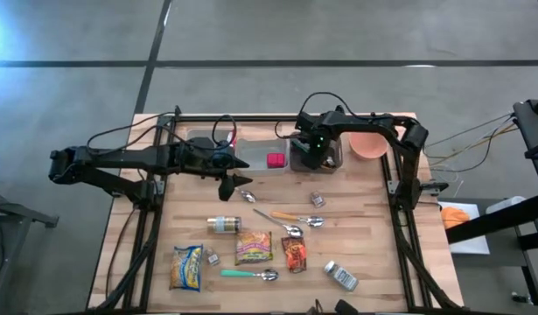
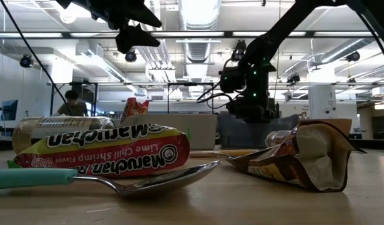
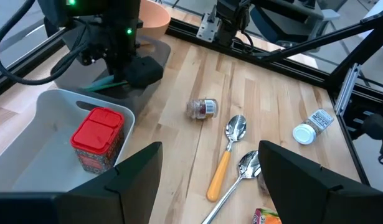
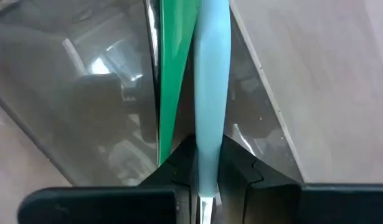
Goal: Pick & Place Food Item
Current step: Put the light blue spoon into the black bin
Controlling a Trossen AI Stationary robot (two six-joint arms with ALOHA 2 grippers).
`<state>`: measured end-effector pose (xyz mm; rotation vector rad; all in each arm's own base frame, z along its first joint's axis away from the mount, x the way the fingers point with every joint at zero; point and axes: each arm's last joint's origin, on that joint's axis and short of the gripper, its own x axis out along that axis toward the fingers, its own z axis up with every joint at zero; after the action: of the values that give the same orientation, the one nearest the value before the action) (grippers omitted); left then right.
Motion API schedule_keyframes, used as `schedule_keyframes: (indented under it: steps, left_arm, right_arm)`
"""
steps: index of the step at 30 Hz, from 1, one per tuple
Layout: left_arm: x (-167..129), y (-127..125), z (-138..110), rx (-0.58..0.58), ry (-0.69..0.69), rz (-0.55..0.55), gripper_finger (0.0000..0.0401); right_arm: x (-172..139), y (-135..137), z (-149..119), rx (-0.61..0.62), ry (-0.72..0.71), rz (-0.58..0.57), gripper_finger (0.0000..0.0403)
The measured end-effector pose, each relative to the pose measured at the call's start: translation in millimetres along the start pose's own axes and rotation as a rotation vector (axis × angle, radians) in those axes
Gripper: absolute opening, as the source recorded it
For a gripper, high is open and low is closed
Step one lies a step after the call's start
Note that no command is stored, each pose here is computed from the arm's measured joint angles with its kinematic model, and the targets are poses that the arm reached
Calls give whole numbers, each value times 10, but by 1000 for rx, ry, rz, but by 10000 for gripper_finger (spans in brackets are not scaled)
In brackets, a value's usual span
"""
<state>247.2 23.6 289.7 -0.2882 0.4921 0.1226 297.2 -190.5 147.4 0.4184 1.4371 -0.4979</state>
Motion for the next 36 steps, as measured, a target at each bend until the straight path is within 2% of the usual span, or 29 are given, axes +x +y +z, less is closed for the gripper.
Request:
schedule_keyframes:
  steps: [11,16,19,36]
  left_arm:
    - [0,2,-6,0,6,1,270]
    - [0,2,-7,0,6,2,270]
    - [0,2,-7,-1,7,2,270]
    - [0,3,-11,-3,11,3,270]
  right_arm:
    - [-14,1,91,4,-21,7,33]
    - [-22,5,90,3,-22,13,67]
    - [-19,5,89,3,-19,13,73]
    - [-21,13,89,-3,-17,48,79]
